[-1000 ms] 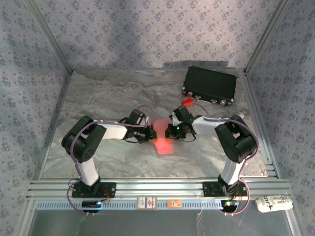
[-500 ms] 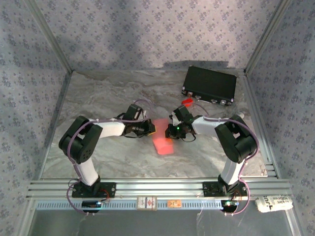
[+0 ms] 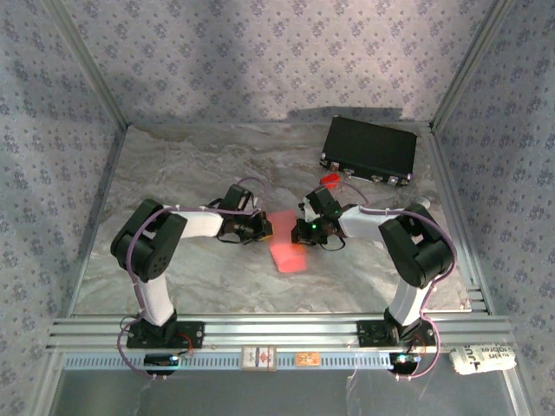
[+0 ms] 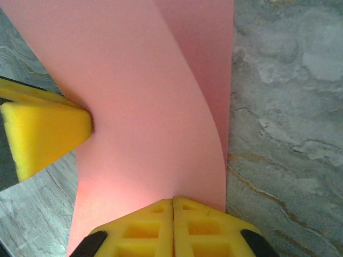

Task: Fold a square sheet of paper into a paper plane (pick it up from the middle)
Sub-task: First fold the square sheet of paper in half at the center of the table.

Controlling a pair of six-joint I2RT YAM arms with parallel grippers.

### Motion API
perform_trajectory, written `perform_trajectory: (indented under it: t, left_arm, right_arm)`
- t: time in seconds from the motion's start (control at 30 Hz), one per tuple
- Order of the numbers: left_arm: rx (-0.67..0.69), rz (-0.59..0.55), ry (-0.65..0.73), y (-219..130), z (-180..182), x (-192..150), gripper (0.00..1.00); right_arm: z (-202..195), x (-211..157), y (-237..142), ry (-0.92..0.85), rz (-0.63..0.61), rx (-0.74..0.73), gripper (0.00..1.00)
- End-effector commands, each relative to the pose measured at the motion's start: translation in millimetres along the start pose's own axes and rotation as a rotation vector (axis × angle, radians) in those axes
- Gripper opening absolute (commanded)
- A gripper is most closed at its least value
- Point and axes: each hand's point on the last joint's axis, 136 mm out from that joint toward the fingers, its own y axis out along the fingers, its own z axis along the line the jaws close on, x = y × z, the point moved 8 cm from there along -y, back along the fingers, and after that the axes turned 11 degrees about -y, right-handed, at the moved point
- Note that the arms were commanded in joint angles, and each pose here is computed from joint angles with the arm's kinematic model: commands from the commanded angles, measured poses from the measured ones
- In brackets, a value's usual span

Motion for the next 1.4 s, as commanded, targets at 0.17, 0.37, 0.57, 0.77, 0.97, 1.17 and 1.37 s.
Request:
perform_trajectory:
  t: [0.17,0.37,0.57,0.77,0.97,1.17,1.37]
  left_arm:
    - [-0.030,-0.013,0.048,-10.1,-24.9,13.3,0.04]
    - [0.011,-0.001,0.013,4.0,-8.4,20.2,0.03]
    - [0.059,-0.005,-0.019,12.1,13.3,22.6,0.03]
    - [0.036,-0.006,-0.019,7.3,3.3,28.3,0.02]
    - [-0.002,-0.013,0.019,-2.0,-21.6,38.6,0.02]
    - [0.003,0.004,0.013,5.9,-19.0,44.9,0.01]
    - [0.064,0.016,-0.030,18.2,4.5,44.0,0.01]
  right_arm:
    - [-30.5,-36.2,6.7,0.087,0.137,-0.159,0.08]
    - [-30.8,-37.2,7.8,0.095,0.132,-0.155,0.08]
    - [-31.3,-39.4,7.8,0.097,0.134,-0.155,0.08]
    - [-31.3,-39.7,7.4,0.096,0.131,-0.156,0.08]
    - [-31.8,-39.8,7.6,0.096,0.131,-0.159,0.08]
    - [-32.8,-41.3,8.0,0.099,0.133,-0.161,0.08]
    - [-32.5,-41.6,8.2,0.098,0.133,-0.160,0.08]
